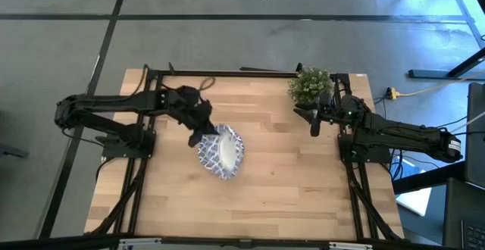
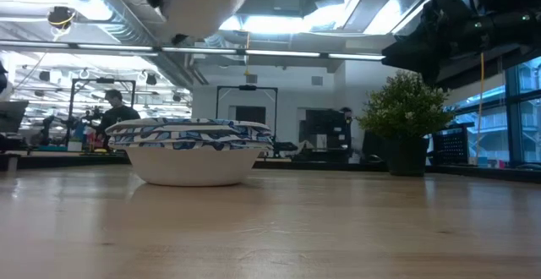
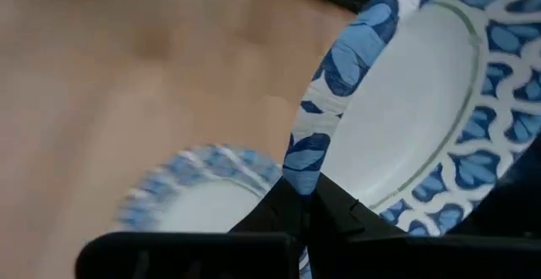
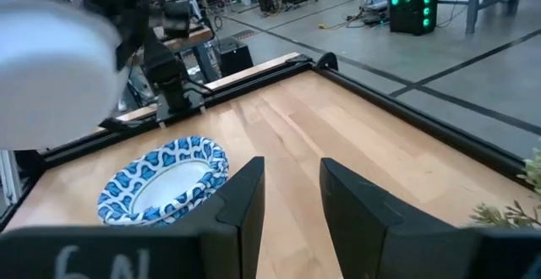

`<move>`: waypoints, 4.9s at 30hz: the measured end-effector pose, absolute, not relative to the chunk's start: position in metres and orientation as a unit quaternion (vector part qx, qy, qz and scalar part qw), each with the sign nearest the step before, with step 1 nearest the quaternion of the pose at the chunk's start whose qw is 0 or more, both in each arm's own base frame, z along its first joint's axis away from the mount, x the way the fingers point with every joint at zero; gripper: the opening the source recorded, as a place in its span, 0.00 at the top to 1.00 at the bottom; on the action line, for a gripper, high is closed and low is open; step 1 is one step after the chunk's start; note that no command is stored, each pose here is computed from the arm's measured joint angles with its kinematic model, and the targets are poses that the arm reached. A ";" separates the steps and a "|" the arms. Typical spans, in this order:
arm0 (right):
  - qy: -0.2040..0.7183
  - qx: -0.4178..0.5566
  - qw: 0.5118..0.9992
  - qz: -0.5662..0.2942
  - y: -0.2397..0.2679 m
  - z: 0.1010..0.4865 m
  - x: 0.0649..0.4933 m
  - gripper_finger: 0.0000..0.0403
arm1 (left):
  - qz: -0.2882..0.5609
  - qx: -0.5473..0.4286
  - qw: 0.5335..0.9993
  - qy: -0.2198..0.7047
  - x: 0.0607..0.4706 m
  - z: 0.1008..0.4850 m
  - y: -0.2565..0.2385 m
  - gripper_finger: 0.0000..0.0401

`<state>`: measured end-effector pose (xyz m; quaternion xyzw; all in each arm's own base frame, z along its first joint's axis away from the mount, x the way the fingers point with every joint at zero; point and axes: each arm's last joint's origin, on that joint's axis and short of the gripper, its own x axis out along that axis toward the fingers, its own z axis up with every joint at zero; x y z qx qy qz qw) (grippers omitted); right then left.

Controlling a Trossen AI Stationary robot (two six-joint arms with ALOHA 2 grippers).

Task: Nest bowls inside each other
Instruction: Stack the white patterned bowl on the other white patterned bowls, then return to Home Position

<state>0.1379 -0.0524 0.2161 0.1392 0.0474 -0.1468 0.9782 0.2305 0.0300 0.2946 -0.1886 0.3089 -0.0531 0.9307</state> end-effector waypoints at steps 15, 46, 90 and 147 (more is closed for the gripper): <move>0.046 0.141 0.978 -0.148 -0.052 0.216 0.138 0.71 | 0.037 -0.332 0.839 0.429 0.205 0.266 0.065 1.00; 0.048 0.128 0.980 -0.147 -0.052 0.216 0.138 0.71 | 0.039 -0.339 0.754 0.562 0.248 0.185 0.075 0.91; 0.037 0.099 0.984 -0.146 -0.052 0.220 0.136 0.71 | 0.149 -0.055 0.969 0.188 0.162 0.334 0.068 0.60; -0.057 0.037 0.987 -0.148 -0.041 0.215 0.107 0.71 | 0.216 -0.023 0.976 0.027 0.062 0.232 0.025 0.60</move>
